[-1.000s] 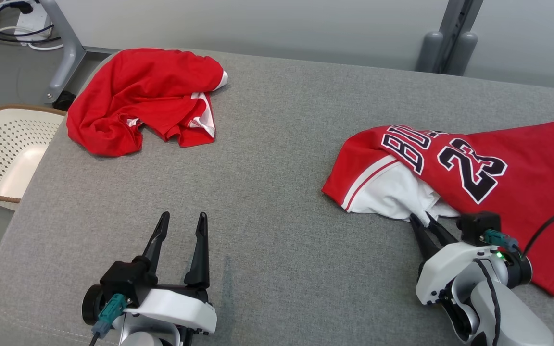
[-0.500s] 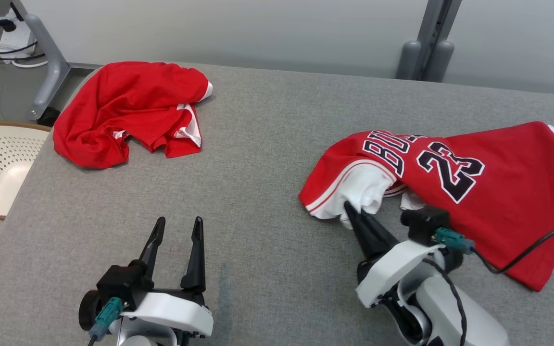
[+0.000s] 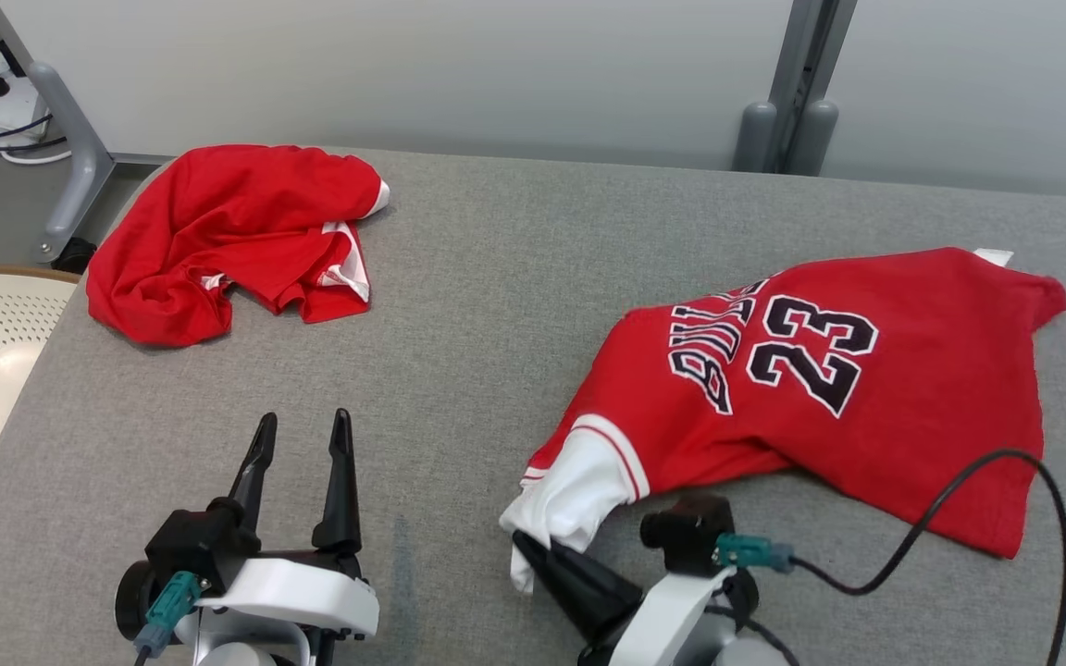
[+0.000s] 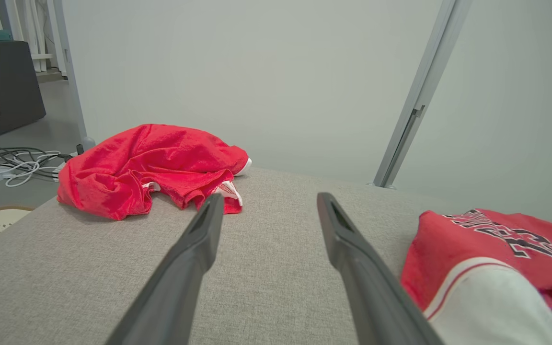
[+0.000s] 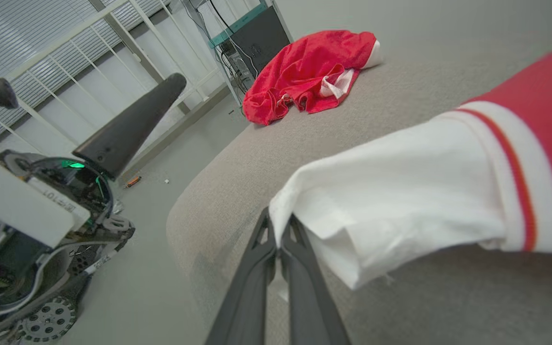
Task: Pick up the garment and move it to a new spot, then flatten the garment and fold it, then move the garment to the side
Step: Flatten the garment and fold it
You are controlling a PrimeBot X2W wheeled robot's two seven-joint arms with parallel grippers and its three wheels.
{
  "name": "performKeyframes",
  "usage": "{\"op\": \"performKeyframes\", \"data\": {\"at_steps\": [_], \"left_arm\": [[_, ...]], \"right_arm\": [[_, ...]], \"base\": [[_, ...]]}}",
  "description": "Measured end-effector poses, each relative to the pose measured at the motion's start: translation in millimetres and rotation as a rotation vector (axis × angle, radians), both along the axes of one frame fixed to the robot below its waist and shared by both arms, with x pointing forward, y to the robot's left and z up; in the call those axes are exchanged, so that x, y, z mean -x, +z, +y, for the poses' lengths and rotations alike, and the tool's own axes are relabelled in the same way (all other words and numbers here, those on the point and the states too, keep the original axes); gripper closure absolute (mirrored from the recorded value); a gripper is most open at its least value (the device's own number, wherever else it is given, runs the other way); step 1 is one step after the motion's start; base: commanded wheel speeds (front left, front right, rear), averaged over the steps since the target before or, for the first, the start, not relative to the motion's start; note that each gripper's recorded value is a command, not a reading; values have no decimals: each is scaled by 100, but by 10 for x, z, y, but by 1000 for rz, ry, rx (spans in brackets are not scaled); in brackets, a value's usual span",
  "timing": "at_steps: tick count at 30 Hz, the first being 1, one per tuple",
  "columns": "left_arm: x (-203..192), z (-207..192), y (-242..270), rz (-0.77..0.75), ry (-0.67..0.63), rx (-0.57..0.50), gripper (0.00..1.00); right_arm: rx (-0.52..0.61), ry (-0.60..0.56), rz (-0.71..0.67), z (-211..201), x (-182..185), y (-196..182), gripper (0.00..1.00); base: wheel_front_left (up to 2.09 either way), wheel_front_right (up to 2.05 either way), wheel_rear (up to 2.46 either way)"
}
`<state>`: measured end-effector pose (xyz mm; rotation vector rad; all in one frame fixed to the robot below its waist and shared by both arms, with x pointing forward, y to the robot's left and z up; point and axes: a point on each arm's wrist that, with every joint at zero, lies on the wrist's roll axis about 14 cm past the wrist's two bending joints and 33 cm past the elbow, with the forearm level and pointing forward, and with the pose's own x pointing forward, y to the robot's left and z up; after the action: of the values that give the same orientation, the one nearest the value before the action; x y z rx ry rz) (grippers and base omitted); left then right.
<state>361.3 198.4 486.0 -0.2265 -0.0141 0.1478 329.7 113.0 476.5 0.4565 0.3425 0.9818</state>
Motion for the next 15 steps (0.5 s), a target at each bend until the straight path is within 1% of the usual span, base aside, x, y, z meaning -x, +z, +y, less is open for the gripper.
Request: {"op": "performKeyframes", "data": {"at_steps": [2,3,4,5,6,7,11,15], "left_arm": [[1,19,3,-1,4,0,0],[3,25,0,-1,6,0,0],[4,28,-5,1,7,1,0],[3,28,-10,2,7,1,0],[1,23,-15,3,6,1,0],[-5,13,-19,4,3,2,0],[-37,-52,-25,5,-17,5,0],[-64,-113,-24,4,-36,7,0]], "right_arm": [[6,27,42,49,142,-94,100],[12,34,51,57,186,-134,84],[16,40,61,64,219,-162,64],[16,44,68,70,247,-182,51],[15,44,77,71,264,-196,17],[16,43,86,66,276,-215,1],[43,13,104,-47,266,-336,0],[42,-78,98,-306,114,-376,0]], "base": [[0,0,0],[0,0,0],[0,0,0],[0,0,0],[0,0,0],[0,0,0],[0,0,0],[0,0,0]]}}
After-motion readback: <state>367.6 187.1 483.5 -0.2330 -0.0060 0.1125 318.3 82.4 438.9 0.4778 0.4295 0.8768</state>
